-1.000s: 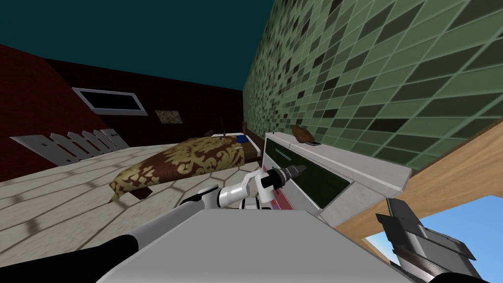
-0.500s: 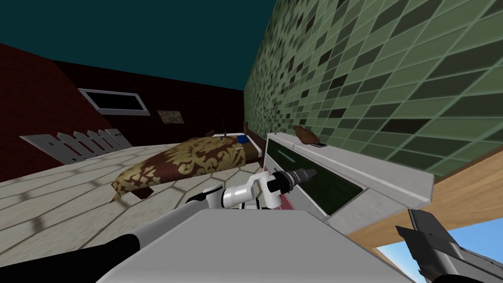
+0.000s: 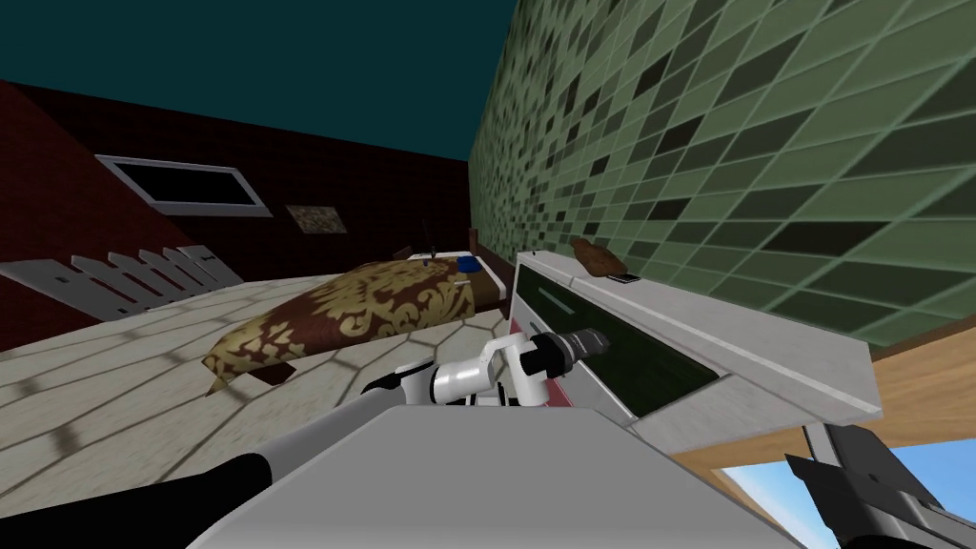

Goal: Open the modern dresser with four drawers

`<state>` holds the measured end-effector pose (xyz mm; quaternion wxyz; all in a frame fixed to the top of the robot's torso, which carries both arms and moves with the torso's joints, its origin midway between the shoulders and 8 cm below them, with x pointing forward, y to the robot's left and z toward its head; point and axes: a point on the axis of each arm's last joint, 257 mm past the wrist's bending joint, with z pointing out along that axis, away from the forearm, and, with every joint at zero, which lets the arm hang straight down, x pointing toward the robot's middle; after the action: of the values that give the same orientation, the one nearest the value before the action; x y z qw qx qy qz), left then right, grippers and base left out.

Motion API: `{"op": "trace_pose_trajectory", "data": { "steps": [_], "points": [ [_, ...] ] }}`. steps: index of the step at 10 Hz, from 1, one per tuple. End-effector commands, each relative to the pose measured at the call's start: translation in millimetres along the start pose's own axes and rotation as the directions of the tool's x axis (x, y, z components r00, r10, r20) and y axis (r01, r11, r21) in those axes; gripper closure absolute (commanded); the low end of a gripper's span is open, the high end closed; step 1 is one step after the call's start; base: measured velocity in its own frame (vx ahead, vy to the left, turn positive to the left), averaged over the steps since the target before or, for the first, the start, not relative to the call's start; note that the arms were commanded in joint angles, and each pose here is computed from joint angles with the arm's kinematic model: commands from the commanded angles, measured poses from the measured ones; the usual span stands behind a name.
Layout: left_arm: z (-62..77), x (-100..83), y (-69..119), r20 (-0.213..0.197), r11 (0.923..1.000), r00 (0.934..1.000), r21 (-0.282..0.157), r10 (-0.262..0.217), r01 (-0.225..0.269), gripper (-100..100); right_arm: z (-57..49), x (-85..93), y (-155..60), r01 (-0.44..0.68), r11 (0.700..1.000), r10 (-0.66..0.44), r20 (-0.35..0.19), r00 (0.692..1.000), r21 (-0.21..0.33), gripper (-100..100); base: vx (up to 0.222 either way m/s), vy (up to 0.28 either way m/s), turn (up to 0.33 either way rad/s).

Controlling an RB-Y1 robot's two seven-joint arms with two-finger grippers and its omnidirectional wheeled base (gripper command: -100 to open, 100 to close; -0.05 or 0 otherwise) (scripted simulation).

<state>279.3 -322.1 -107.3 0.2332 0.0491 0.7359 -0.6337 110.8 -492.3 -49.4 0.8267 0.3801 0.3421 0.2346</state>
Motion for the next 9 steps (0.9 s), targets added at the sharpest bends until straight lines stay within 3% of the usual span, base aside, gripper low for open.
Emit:
{"op": "trace_pose_trajectory", "data": {
  "steps": [1, 5, 6, 8, 9],
  "points": [
    [-2.3, 4.9, -7.5, -0.011, 0.9999, 0.9999, 0.013, 0.004, -0.004, 100, -0.5, -2.7, -0.3, 0.003, 1.000, -0.003, 0.003, 1.000, 0.002, 0, -0.071, 0.120, 0.018],
    [-4.8, 11.0, -15.4, -0.025, 0.9996, 0.9997, 0.029, 0.008, -0.008, 100, -2.3, -15.0, -2.9, 0.017, 1.000, -0.017, 0.020, 1.000, 0.013, 0, -0.040, 0.161, 0.028],
    [-9.9, -3.0, 7.6, -0.004, 0.9997, 0.9998, -0.012, 0.021, -0.021, -100, -2.4, -15.0, -3.0, 0.017, 1.000, -0.017, 0.020, 1.000, 0.014, 0, -0.006, 0.025, -0.076],
    [-14.7, -18.9, 29.4, 0.020, 0.9981, 0.9992, -0.052, 0.034, -0.033, -100, -2.3, -15.0, -2.9, 0.017, 1.000, -0.017, 0.020, 1.000, 0.013, 0, 0.009, 0.014, -0.076],
    [-19.8, -37.0, 50.2, 0.048, 0.9949, 0.9977, -0.092, 0.047, -0.042, -100, -2.3, -15.0, -2.9, 0.017, 1.000, -0.017, 0.020, 1.000, 0.013, 0, 0.012, 0.004, -0.170]
  ]
}}
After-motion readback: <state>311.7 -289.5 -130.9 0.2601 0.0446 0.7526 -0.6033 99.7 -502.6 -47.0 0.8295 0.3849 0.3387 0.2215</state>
